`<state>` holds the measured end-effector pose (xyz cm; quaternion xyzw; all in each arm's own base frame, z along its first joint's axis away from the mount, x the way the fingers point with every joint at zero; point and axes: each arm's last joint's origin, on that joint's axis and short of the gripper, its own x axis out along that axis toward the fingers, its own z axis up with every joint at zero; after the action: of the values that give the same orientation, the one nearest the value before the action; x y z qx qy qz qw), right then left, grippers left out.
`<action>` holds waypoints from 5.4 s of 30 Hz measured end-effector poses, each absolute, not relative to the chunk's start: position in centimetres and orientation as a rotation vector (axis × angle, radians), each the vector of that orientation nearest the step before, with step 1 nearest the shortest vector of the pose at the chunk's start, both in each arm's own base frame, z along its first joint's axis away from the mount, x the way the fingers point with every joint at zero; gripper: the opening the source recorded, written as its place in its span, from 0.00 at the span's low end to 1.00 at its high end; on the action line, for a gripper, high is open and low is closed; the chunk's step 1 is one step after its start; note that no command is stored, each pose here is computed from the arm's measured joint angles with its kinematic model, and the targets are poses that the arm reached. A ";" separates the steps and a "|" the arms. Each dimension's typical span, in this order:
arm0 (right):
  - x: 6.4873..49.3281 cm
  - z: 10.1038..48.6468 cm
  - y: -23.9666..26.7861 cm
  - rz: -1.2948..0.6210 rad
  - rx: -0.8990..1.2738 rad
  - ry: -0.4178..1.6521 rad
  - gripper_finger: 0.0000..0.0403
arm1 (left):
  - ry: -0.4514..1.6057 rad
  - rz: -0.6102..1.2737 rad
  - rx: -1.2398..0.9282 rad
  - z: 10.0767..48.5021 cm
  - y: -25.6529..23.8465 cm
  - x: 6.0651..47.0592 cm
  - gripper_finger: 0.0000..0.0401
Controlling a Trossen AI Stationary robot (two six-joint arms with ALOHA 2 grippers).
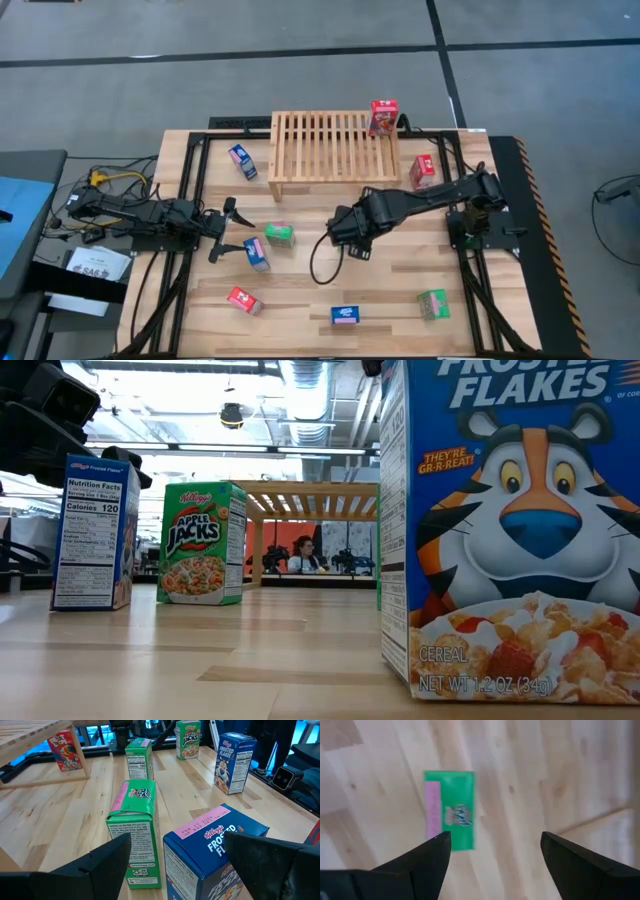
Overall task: Stack cereal on shelf
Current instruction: Put the center green cereal box on the shelf
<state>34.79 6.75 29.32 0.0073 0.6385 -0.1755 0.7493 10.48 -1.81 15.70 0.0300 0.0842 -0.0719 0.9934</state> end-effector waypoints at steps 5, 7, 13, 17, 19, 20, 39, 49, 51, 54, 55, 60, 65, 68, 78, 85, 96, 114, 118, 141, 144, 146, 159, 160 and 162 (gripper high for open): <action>35.4 27.9 6.3 -0.340 0.084 1.392 0.82 | 0.168 -0.144 0.060 15.7 -1.8 10.5 0.76; 35.6 27.5 6.1 -0.318 0.101 1.386 0.82 | 0.169 -0.144 0.060 15.7 -1.8 10.5 0.76; 36.0 26.7 5.4 -0.257 0.179 1.393 0.82 | 0.169 -0.144 0.060 15.7 -1.8 10.5 0.76; 36.2 26.7 5.4 -0.212 0.199 1.391 0.82 | 0.169 -0.144 0.060 15.7 -1.8 10.5 0.76; 36.2 26.7 5.4 -0.205 0.205 1.393 0.82 | 0.169 -0.144 0.060 15.7 -1.8 10.5 0.76; 36.1 26.7 5.4 -0.201 0.208 1.394 0.82 | 0.168 -0.144 0.060 15.7 -1.8 10.5 0.76; 36.3 23.7 3.9 -0.136 0.337 1.413 0.79 | 0.169 -0.144 0.060 15.7 -1.8 10.5 0.76; 36.1 23.6 3.5 -0.146 0.336 1.437 0.65 | 0.169 -0.144 0.060 15.7 -1.8 10.5 0.76; 36.1 23.6 3.5 -0.147 0.336 1.441 0.61 | 0.168 -0.144 0.060 15.7 -1.8 10.5 0.76; 36.1 23.6 3.5 -0.148 0.336 1.444 0.56 | 0.168 -0.144 0.060 15.7 -1.8 10.5 0.76; 36.1 23.6 3.5 -0.148 0.336 1.444 0.53 | 0.169 -0.144 0.060 15.7 -1.8 10.5 0.76; 35.9 24.1 3.2 -0.151 0.343 1.428 0.43 | 0.169 -0.144 0.060 15.7 -1.8 10.5 0.76; 35.9 24.6 2.8 -0.160 0.347 1.433 0.40 | 0.168 -0.144 0.060 15.7 -1.8 10.5 0.76; 36.0 25.9 2.3 -0.154 0.334 1.434 0.41 | 0.169 -0.144 0.060 15.7 -1.8 10.5 0.76; 35.5 32.7 -1.2 -0.134 0.272 1.390 0.41 | 0.168 -0.144 0.060 15.7 -1.8 10.5 0.76; 34.5 37.7 -4.3 -0.126 0.230 1.271 0.41 | 0.168 -0.144 0.060 15.7 -1.8 10.5 0.76; 32.8 41.9 -9.3 -0.185 -0.059 1.135 0.42 | 0.168 -0.144 0.060 15.7 -1.8 10.5 0.76; 31.4 43.3 -17.9 -0.295 -0.231 0.939 0.42 | 0.169 -0.144 0.060 15.7 -1.8 10.5 0.76; 31.4 43.5 -18.3 -0.301 -0.256 0.916 0.42 | 0.169 -0.144 0.060 15.7 -1.8 10.5 0.76; 33.1 40.5 -18.0 -0.220 -0.202 1.073 0.42 | 0.169 -0.144 0.060 15.7 -1.8 10.5 0.76; 33.4 40.0 -18.2 -0.215 -0.202 1.086 0.42 | 0.168 -0.144 0.060 15.7 -1.8 10.5 0.76; 33.4 40.0 -18.3 -0.215 -0.208 1.087 0.42 | 0.168 -0.144 0.060 15.7 -1.8 10.5 0.76; 33.1 39.3 -18.8 -0.225 -0.198 1.155 0.42 | 0.168 -0.144 0.060 15.7 -1.8 10.5 0.76; 33.0 39.3 -18.8 -0.224 -0.199 1.157 0.42 | 0.168 -0.144 0.060 15.7 -1.8 10.5 0.76; 33.1 39.3 -18.9 -0.228 -0.203 1.147 0.42 | 0.168 -0.144 0.060 15.7 -1.8 10.5 0.76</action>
<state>33.14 -18.86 39.34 -0.0956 0.5406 -0.1074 0.8289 10.48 -1.81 15.71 0.0299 0.0839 -0.0721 0.9934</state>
